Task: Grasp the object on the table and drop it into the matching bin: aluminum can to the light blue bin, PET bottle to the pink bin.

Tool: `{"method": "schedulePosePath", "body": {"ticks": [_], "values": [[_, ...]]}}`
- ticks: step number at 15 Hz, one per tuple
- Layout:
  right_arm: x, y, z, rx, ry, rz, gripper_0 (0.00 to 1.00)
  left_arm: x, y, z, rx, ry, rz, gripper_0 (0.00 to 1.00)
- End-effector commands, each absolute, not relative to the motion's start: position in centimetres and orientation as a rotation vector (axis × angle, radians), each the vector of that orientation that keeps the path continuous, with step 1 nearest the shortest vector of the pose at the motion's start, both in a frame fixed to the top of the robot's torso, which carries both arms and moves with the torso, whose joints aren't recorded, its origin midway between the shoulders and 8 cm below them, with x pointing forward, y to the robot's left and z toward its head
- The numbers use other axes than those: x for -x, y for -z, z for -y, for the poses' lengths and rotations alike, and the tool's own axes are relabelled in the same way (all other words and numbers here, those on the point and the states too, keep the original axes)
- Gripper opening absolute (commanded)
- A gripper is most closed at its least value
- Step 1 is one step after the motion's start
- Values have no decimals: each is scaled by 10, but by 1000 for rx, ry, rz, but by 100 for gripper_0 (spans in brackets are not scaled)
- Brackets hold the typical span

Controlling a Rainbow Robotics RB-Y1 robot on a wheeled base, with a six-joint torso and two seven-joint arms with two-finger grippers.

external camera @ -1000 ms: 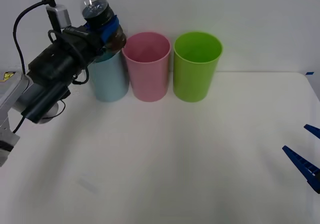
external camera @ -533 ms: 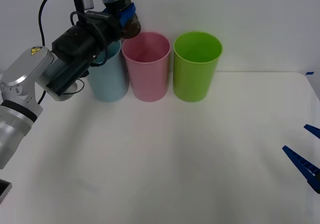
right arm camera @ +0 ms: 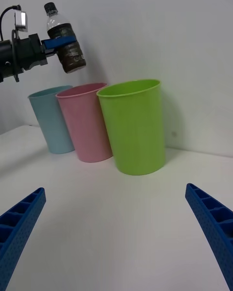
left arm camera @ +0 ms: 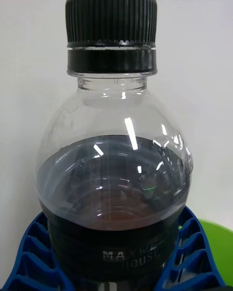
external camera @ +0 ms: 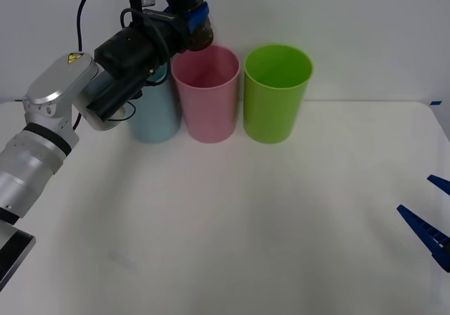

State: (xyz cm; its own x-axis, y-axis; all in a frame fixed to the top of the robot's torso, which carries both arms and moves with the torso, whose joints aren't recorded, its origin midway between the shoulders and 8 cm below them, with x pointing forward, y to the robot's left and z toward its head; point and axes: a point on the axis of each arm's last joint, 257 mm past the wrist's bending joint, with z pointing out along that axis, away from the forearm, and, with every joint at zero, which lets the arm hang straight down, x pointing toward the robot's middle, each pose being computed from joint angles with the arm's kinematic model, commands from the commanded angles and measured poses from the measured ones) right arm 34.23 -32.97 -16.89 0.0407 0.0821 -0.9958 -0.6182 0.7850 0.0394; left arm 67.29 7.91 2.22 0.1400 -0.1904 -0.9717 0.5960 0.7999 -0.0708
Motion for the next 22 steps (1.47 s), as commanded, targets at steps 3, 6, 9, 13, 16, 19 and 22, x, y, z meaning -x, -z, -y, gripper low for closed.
{"method": "schedulePosePath", "body": {"ticks": [3,6,9,13,16,19,22], "values": [[-342,169,330,465,-567,-1441,100,-673,-21,-61,-384,595,-1315,0],[-342,169,330,465,-567,-1441,100,-671,-19,-52,-388,597,-1315,0],[-342,169,330,465,-567,-1441,100,-671,-19,-49,-391,595,-1313,6],[-342,169,330,465,-567,-1441,100,-672,-20,-50,-388,595,-1314,100],[-342,169,330,465,-567,-1441,100,-672,-20,-51,-383,600,-1314,100],[-342,169,330,465,-567,-1441,100,-673,-21,-57,-377,598,-1316,100],[-342,169,330,465,-567,-1441,100,-672,-19,-66,-373,610,-1321,100]]}}
